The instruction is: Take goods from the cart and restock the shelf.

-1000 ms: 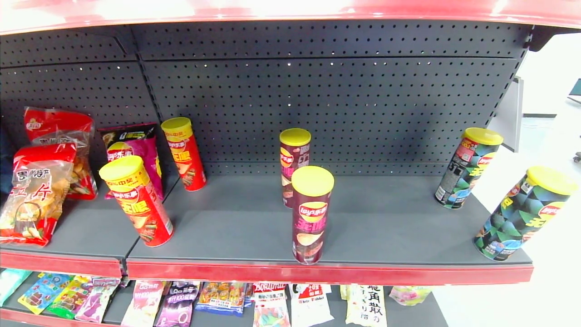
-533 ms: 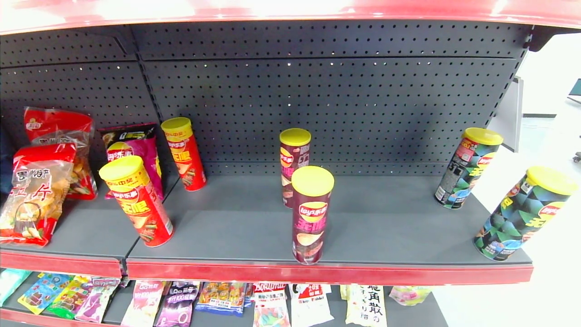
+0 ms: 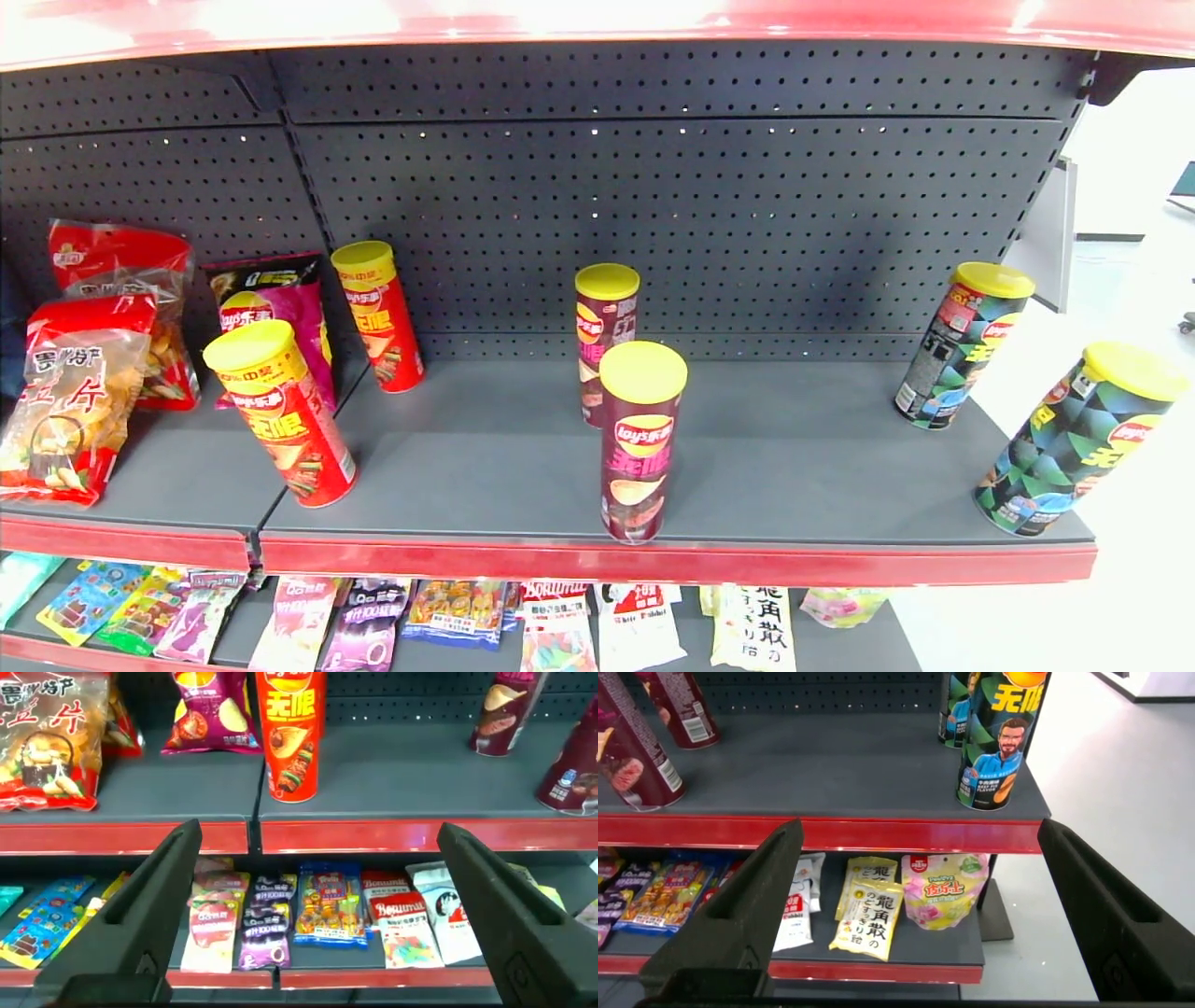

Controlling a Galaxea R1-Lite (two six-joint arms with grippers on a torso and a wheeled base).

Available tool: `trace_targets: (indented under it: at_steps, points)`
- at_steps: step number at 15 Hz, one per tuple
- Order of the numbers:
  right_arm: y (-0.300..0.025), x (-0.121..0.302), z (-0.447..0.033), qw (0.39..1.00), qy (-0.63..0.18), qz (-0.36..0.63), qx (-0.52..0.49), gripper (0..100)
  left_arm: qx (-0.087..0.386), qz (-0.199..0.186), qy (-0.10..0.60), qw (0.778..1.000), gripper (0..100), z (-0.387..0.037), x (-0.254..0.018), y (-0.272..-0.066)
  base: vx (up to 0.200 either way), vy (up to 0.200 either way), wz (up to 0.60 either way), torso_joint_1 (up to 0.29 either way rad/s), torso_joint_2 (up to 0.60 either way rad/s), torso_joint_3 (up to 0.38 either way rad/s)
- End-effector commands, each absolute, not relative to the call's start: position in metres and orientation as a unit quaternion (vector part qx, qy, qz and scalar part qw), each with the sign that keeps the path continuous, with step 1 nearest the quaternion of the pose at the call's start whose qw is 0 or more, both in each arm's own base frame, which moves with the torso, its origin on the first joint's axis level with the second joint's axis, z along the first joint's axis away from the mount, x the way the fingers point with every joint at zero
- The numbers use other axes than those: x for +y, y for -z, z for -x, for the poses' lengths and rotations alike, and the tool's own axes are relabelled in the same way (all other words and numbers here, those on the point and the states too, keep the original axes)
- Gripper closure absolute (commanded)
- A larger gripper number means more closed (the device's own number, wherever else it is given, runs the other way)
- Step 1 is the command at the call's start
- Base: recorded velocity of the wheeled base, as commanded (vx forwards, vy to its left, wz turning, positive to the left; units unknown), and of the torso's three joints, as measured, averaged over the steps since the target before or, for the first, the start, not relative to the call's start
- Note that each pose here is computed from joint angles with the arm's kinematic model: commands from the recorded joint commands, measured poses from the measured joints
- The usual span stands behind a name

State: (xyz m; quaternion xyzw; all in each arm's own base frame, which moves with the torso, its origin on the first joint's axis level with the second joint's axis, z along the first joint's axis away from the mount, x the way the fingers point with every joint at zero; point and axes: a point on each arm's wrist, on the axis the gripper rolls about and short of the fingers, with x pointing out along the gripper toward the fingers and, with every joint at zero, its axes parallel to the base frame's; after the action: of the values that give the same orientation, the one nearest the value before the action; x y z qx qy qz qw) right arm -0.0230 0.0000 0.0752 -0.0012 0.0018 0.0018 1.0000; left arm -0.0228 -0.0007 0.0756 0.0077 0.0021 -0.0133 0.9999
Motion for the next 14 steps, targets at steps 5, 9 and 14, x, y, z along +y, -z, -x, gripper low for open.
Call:
trace_targets:
  at_steps: [5, 9, 14]
  points:
    - [-0.076, 0.001, 0.02, 0.999, -0.025, 0.003, 0.025, 0, 0.002, -0.008, 0.013, 1.0, 0, 0.023, -0.001, -0.075, 0.0, 0.0, 0.0, 0.0, 0.0, 0.0]
    - [-0.166, -0.001, 0.01, 0.993, -0.116, -0.015, 0.012, 0, 0.002, -0.008, 0.013, 1.0, 0, 0.023, -0.001, -0.075, 0.0, 0.0, 0.0, 0.0, 0.0, 0.0]
    - [-0.183, 0.029, -0.075, 0.943, -0.245, 0.099, 0.203, 0, 0.002, -0.008, 0.013, 1.0, 0, 0.023, -0.001, -0.075, 0.0, 0.0, 0.0, 0.0, 0.0, 0.0]
